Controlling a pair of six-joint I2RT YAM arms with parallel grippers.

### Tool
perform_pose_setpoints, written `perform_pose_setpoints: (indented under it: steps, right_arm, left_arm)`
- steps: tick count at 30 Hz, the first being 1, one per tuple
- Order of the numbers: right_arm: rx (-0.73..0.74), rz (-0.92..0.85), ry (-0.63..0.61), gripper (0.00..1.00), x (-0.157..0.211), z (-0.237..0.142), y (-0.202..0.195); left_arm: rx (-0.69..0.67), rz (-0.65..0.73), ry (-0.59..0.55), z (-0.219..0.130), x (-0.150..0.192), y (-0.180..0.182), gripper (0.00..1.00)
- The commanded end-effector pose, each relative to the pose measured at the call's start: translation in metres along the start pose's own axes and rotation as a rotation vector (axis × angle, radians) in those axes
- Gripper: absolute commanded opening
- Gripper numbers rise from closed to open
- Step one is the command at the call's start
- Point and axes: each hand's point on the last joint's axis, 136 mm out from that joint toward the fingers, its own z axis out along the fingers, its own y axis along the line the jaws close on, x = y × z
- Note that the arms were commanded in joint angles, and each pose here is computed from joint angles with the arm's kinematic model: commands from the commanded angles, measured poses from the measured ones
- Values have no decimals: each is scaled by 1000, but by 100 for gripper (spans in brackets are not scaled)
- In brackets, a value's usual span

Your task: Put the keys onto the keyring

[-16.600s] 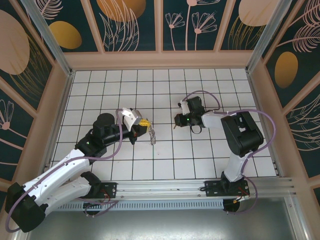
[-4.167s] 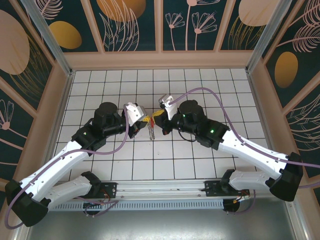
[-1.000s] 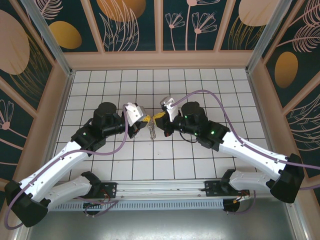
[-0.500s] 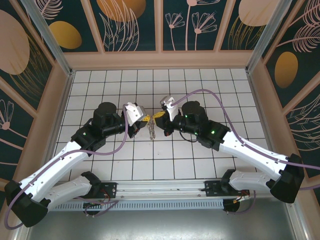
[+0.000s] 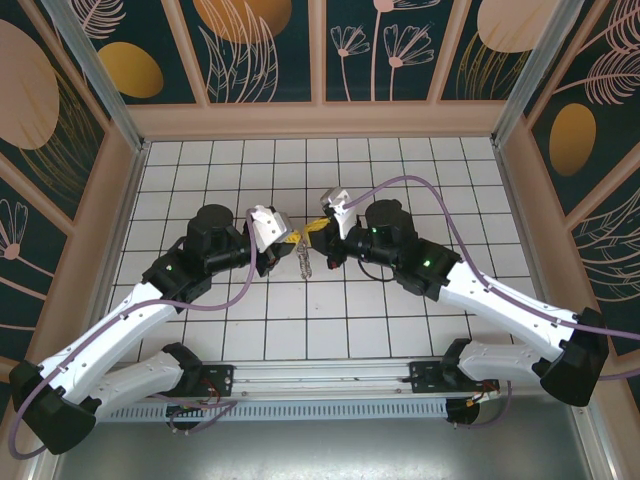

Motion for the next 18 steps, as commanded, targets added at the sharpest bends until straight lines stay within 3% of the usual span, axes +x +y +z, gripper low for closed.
perform_pose_setpoints:
  steps: [1,18]
  right_arm:
    - [-4,-20,-84,0,-29,-3,2]
    - [-34,3,-13,0,-1,-8,6]
  left_arm:
    - [11,32,-40,-3,-10,-3,0]
    - [-1,31,-37,-4,-9,-1,0]
